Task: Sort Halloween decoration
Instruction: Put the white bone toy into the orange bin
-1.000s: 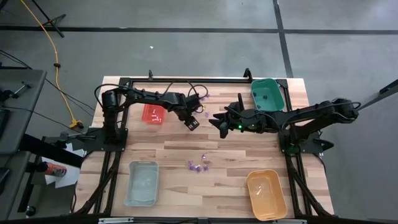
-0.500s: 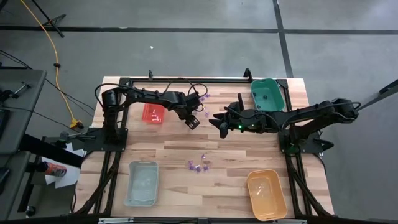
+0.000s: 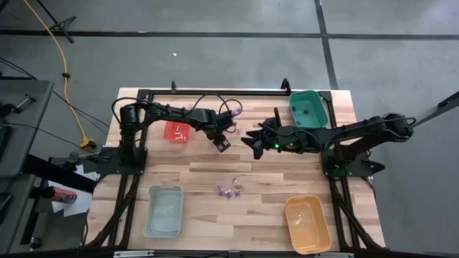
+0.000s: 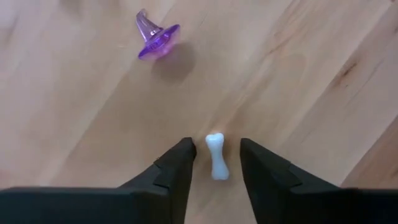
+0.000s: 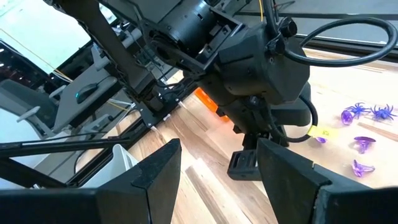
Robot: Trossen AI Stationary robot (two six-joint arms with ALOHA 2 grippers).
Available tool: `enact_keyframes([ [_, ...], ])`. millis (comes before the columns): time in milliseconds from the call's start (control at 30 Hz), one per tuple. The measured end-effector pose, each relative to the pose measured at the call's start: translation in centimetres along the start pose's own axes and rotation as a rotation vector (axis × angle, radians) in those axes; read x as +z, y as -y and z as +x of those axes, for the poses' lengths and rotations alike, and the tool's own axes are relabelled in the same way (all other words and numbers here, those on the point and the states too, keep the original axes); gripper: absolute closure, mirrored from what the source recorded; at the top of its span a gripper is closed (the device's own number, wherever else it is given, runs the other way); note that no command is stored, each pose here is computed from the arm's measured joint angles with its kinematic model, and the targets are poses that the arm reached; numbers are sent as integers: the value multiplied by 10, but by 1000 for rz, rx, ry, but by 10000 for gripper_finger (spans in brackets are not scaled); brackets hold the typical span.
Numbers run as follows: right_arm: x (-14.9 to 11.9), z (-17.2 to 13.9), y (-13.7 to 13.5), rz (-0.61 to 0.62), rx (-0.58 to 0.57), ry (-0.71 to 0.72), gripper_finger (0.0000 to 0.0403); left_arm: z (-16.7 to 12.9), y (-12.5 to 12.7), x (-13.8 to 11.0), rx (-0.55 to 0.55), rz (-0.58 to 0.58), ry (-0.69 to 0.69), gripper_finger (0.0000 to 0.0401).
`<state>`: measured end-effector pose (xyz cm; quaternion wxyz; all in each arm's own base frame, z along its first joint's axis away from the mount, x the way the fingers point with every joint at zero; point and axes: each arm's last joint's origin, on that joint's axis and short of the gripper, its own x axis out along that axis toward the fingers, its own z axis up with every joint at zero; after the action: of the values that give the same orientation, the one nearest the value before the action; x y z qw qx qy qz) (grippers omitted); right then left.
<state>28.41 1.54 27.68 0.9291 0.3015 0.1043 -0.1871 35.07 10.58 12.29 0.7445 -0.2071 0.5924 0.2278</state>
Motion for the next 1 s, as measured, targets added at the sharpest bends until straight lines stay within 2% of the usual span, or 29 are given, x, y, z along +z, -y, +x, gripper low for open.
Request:
enact_keyframes([
  [200,0,0,0,-1,-1,-1,199,0,0,-2,11,55,-18,338],
  [400,-1,0,1,-4,-6,-7,199,0,1,-3,2,62,-24,393],
  [833,-1,0,1,-4,-6,-7,199,0,1,-3,-3,63,-29,398],
  [1000,-1,0,1,-4,-6,-7,199,-9,-3,-2,-39,52,-18,398],
])
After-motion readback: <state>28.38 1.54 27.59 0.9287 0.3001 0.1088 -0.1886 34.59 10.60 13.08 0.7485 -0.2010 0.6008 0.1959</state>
